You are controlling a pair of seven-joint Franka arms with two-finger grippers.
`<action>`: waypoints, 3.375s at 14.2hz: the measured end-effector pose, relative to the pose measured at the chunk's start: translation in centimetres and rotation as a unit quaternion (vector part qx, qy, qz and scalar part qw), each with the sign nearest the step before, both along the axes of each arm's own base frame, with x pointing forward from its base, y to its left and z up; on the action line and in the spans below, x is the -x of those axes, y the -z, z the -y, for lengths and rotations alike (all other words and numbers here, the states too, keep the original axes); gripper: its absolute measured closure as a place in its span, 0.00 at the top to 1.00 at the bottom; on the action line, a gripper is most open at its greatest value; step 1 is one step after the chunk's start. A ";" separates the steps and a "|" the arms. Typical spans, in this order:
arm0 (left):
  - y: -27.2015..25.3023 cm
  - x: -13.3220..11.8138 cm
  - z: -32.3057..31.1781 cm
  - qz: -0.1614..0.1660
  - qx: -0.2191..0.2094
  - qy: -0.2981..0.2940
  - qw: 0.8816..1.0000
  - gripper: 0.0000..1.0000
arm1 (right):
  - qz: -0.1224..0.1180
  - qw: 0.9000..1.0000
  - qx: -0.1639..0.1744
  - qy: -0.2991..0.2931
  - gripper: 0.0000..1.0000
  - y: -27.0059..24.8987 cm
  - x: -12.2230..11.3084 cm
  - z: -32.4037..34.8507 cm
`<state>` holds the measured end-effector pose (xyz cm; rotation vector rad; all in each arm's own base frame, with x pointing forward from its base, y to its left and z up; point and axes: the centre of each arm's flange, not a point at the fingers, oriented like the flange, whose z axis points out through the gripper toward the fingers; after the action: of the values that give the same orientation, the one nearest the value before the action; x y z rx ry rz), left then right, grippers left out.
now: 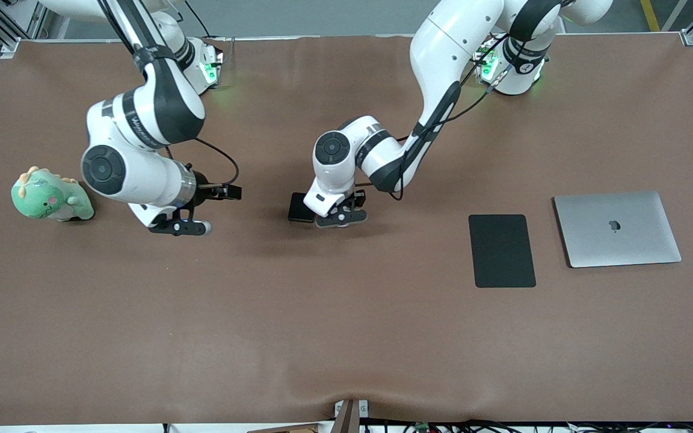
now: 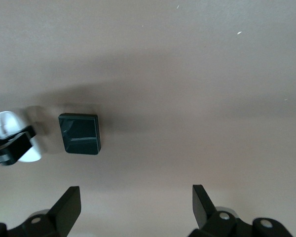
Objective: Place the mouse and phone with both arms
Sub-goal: 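Grasp the mouse with the left gripper while the right gripper grasps the phone, then carry the mouse over the mouse pad with the left gripper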
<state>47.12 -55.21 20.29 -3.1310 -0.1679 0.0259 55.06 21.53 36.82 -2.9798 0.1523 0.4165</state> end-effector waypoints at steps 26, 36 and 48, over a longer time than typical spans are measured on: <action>-15.4 -14.3 -46.6 -0.020 -0.010 0.081 0.996 0.60 | 0.093 0.995 0.019 0.023 1.00 18.9 6.8 -15.8; -9.0 -11.2 -47.3 -0.021 -0.009 0.093 0.995 0.60 | 0.073 0.997 0.031 0.023 0.81 18.7 5.9 -15.6; -2.3 -9.5 -46.9 -0.005 0.000 0.103 0.995 0.60 | 0.010 0.997 0.044 0.070 0.81 13.2 -0.7 -3.0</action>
<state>56.62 -8.30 22.56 -3.1289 0.1546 0.0390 55.74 24.51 23.64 -3.0326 0.3847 0.3713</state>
